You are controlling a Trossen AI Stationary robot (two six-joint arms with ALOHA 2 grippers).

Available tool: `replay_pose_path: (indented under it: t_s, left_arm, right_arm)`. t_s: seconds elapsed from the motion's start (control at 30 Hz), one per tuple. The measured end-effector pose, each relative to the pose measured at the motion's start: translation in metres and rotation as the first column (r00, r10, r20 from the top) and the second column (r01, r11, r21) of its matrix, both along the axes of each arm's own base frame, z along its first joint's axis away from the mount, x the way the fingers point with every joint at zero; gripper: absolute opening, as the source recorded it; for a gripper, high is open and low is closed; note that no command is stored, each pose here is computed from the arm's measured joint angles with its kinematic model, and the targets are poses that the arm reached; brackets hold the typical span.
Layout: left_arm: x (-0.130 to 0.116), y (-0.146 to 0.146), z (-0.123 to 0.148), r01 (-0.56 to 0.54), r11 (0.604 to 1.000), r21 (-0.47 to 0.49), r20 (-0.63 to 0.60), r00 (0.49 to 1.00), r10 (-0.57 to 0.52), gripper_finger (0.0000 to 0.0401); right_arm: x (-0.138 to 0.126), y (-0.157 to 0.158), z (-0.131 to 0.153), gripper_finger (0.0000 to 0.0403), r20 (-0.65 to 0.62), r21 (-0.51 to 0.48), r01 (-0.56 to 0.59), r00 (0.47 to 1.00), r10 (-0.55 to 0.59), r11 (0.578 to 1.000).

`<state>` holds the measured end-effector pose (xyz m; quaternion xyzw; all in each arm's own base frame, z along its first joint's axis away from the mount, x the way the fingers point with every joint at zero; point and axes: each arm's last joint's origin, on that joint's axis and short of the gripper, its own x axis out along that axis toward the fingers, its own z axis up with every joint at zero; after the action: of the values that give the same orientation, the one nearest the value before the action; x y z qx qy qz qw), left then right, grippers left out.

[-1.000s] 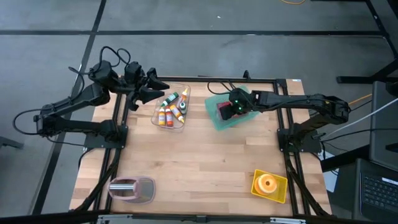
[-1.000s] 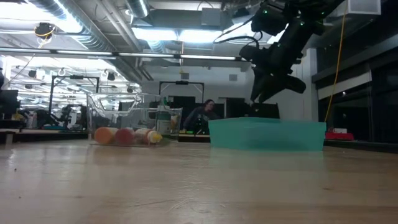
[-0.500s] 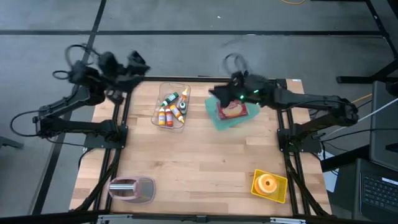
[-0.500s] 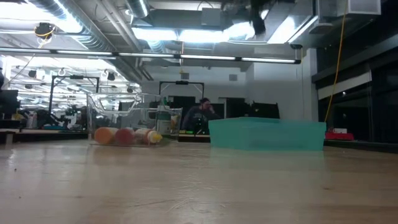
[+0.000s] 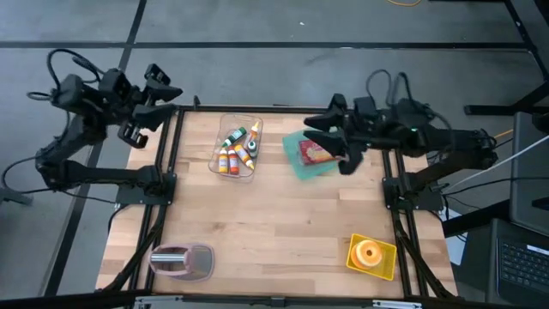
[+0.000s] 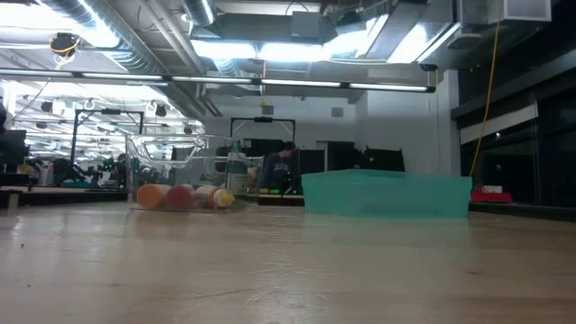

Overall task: Pick & Place Food Item
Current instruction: Return to Home Position

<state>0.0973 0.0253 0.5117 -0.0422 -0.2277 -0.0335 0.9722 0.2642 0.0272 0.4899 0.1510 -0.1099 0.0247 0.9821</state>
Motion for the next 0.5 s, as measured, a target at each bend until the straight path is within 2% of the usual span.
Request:
replay_pose_path:
  t_s: [0.13, 0.2, 0.37, 0.5]
  left_arm:
    - [-0.007, -0.006, 0.002, -0.041, 0.999, 0.015, -0.113, 0.993, 0.042, 0.0158]
    - [-0.01, -0.008, 0.001, -0.05, 0.999, 0.008, -0.138, 0.989, 0.05, 0.0149]
    - [-0.024, -0.013, 0.001, -0.015, 0.997, -0.078, -0.132, 0.991, 0.005, 0.0136]
    - [-0.037, -0.016, 0.002, -0.024, 0.998, -0.058, -0.103, 0.994, 0.018, 0.0135]
  right_arm:
    - [-0.007, 0.017, 0.01, 0.014, 0.023, -0.097, -0.003, 1.0, 0.005, 0.995]
    - [-0.008, 0.022, 0.008, 0.013, 0.001, -0.114, 0.001, 1.0, -0.001, 0.994]
    - [-0.008, 0.027, 0.005, 0.0113, -0.036, -0.017, -0.047, 0.998, 0.047, 0.999]
    - [-0.008, 0.029, 0.001, 0.0109, -0.079, 0.046, -0.123, 0.989, 0.126, 0.991]
